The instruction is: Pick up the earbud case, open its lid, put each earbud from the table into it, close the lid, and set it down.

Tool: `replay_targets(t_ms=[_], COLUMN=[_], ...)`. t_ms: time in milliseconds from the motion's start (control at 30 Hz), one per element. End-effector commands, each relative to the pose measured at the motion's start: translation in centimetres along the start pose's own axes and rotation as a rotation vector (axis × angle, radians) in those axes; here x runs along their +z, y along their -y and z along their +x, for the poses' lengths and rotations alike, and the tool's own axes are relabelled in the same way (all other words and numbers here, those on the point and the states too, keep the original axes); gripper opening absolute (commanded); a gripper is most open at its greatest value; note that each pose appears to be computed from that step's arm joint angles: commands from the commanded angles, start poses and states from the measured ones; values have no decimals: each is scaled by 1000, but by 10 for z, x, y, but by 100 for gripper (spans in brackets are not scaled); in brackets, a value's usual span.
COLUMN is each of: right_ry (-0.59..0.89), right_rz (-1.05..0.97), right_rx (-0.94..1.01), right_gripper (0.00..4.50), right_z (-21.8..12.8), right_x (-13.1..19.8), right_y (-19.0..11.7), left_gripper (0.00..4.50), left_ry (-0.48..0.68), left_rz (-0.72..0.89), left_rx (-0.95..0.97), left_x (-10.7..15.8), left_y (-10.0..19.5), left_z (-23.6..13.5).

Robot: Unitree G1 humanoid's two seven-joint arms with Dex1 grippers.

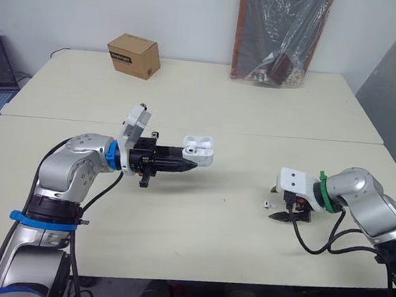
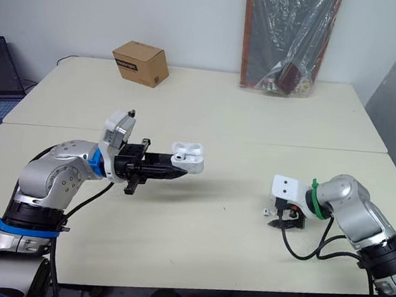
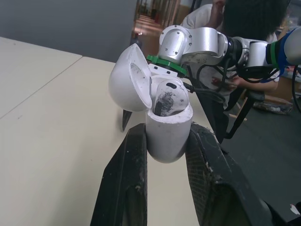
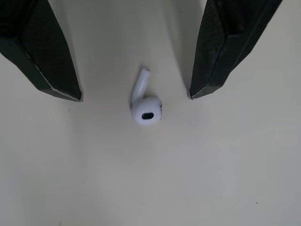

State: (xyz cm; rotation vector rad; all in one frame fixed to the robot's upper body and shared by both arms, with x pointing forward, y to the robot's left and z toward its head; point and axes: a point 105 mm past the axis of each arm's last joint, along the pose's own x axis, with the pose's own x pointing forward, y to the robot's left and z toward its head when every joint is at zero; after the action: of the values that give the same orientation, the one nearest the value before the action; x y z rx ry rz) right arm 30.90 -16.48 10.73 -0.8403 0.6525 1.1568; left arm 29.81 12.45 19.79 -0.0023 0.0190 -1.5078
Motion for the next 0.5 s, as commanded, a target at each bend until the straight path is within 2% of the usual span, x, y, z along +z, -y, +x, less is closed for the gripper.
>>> replay_targets(t_ms=[33, 267, 500], right_ry=[-30, -161, -256], right_rz=[43, 146, 178], right_rx=[-34, -80, -97], right_gripper=[357, 357, 357], right_z=[-10, -6, -2], right_x=[8, 14, 28], right_y=[-1, -7, 1], left_gripper=[79, 79, 79], left_ry=[-2, 6, 14], left_rz=[51, 58, 59], left_rx=[-20, -28, -33], left_x=[6, 5, 6], left_y=[1, 0, -1], left_z=[0, 4, 9])
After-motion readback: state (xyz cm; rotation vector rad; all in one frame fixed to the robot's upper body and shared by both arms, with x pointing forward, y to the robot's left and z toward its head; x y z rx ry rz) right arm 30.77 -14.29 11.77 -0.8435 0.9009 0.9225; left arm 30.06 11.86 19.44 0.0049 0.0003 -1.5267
